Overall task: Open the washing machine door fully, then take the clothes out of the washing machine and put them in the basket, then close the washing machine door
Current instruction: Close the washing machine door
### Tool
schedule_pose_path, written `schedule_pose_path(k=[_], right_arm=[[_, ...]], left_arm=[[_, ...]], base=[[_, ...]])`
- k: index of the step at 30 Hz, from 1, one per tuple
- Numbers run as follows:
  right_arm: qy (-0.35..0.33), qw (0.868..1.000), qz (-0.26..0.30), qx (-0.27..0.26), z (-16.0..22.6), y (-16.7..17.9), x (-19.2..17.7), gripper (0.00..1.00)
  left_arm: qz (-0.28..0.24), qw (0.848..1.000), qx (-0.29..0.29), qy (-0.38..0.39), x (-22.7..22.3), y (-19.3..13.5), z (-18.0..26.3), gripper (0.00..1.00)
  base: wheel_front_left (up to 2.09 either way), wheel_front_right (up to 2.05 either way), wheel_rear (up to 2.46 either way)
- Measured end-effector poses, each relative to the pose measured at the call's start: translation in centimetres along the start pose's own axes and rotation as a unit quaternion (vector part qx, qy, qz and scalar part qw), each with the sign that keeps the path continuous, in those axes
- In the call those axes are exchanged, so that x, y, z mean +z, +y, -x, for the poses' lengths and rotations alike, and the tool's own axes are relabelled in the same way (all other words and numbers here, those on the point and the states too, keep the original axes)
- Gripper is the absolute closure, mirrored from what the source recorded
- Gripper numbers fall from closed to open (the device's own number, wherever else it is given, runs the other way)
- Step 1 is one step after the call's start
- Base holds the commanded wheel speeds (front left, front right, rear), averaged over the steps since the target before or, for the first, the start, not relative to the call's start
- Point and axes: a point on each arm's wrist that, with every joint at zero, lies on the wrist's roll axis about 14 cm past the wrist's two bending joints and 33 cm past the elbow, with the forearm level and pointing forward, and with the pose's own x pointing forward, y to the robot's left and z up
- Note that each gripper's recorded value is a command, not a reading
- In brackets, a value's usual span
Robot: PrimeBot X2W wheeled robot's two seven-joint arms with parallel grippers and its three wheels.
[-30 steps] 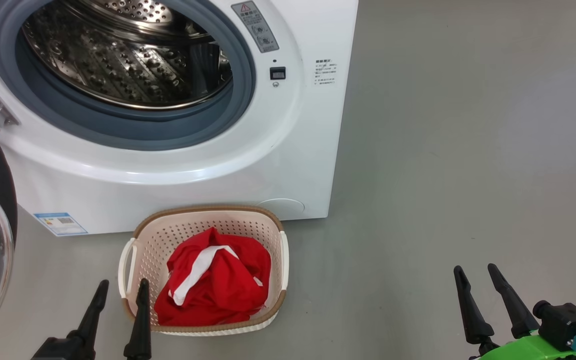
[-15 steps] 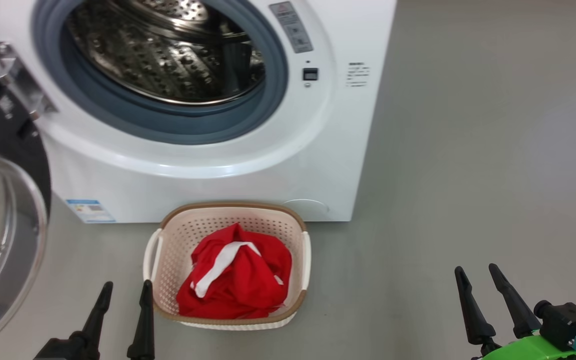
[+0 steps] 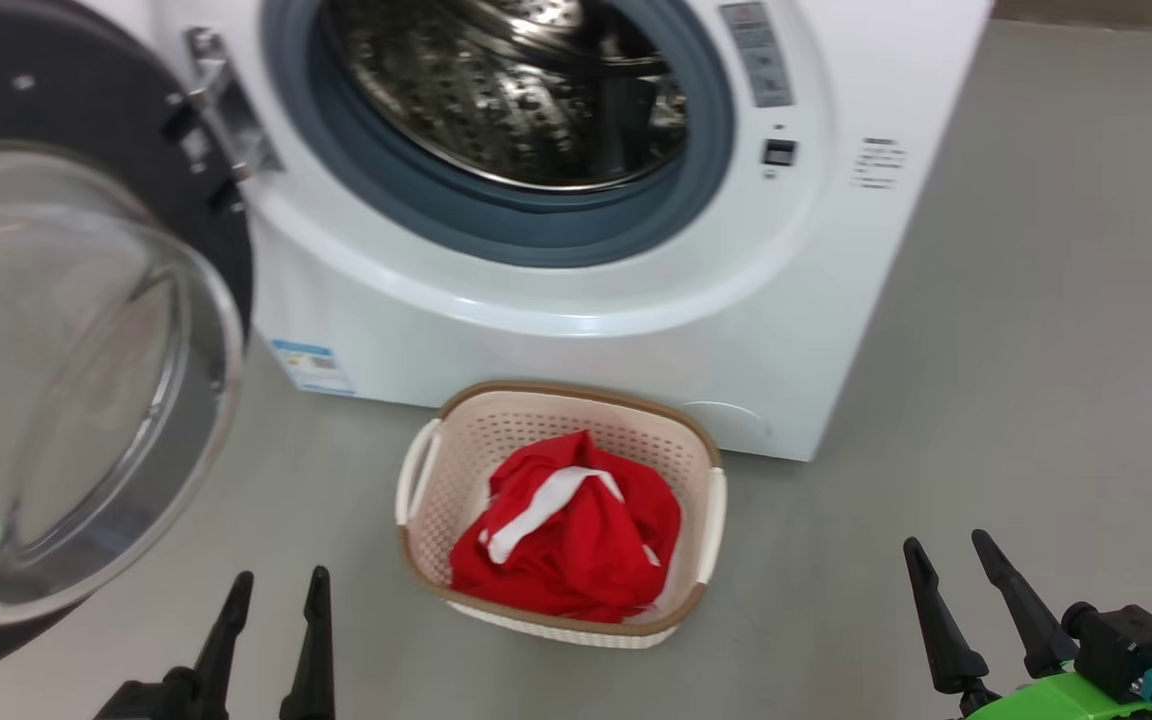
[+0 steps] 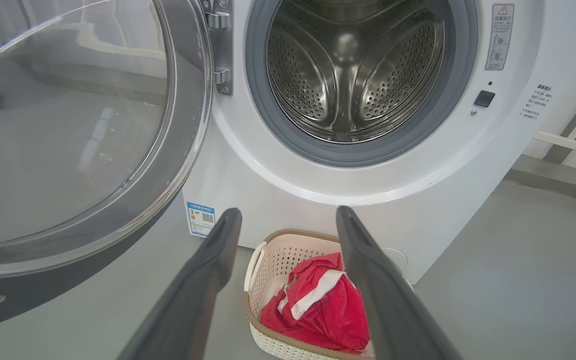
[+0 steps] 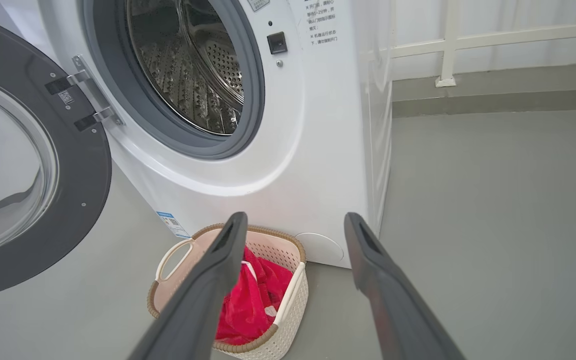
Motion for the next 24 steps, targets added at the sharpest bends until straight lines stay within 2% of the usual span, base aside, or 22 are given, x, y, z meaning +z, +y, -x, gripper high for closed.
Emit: schedule_pose_path(k=[10,24], right_arm=[[0.025,0.997,0.012,0.074,-2.2,4.3,-1.3,0.00],[0.053,0.985,0.019,0.162,-3.3,10.1,-3.1,0.00]], left_arm=[[0.017,0.997,0.072,-0.006,0.2,3.6,3.5,0.00],[0.043,0.987,0.156,-0.025,0.8,7.2,8.0,0.00]], base=[[0.00,0.00,0.00],[0.00,0.00,0.00]])
